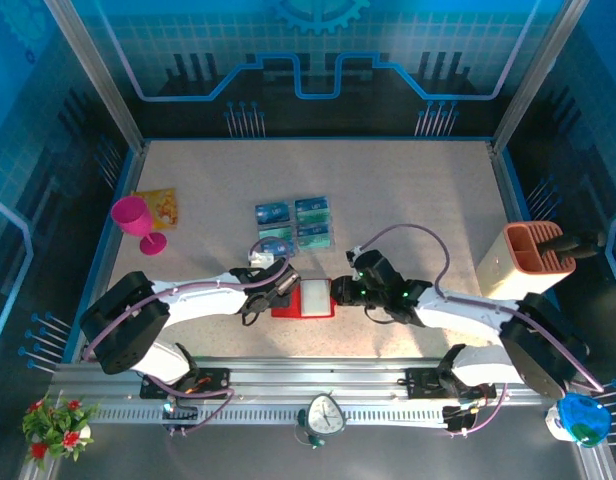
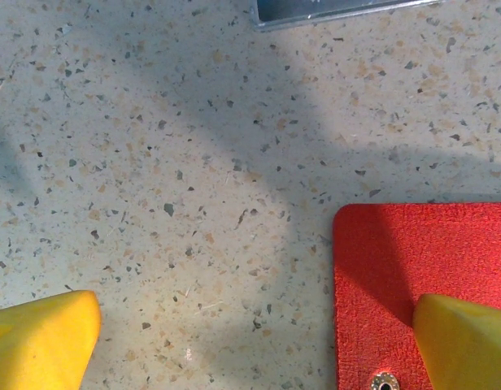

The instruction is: Put the credit cards into the card holder

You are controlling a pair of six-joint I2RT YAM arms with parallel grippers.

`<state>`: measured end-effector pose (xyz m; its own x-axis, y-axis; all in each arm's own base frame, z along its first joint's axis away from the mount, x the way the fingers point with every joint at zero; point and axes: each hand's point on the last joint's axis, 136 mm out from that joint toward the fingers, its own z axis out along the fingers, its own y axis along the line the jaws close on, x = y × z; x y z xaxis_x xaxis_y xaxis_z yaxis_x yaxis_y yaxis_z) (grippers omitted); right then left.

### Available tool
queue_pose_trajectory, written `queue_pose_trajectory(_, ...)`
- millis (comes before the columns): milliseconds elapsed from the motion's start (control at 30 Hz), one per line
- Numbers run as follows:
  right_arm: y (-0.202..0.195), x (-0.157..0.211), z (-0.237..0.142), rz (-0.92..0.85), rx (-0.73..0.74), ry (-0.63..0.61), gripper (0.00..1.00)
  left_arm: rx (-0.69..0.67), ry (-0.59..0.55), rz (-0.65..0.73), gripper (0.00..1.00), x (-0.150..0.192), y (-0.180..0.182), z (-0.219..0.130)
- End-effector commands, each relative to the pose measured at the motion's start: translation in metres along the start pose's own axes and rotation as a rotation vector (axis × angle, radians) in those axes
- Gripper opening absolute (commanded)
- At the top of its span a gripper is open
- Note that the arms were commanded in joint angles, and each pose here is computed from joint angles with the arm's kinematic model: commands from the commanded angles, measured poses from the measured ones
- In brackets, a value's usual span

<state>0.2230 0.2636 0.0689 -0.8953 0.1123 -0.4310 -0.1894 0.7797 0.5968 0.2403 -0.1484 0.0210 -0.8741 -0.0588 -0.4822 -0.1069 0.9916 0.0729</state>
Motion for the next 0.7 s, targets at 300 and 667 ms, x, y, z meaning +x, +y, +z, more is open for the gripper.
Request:
queue_pose_trajectory(300,-0.046,0.009,0.016,0.028,0.083,0.021,0.03,-0.025,-0.009,0.02,0.99,-0.004,0.008,-0.005)
queue_pose_trajectory(667,-0.053,0.019,0.023,0.046,0.075,0.053,0.0,-0.009,0.0,-0.001,0.99,-0.003,0.006,-0.007)
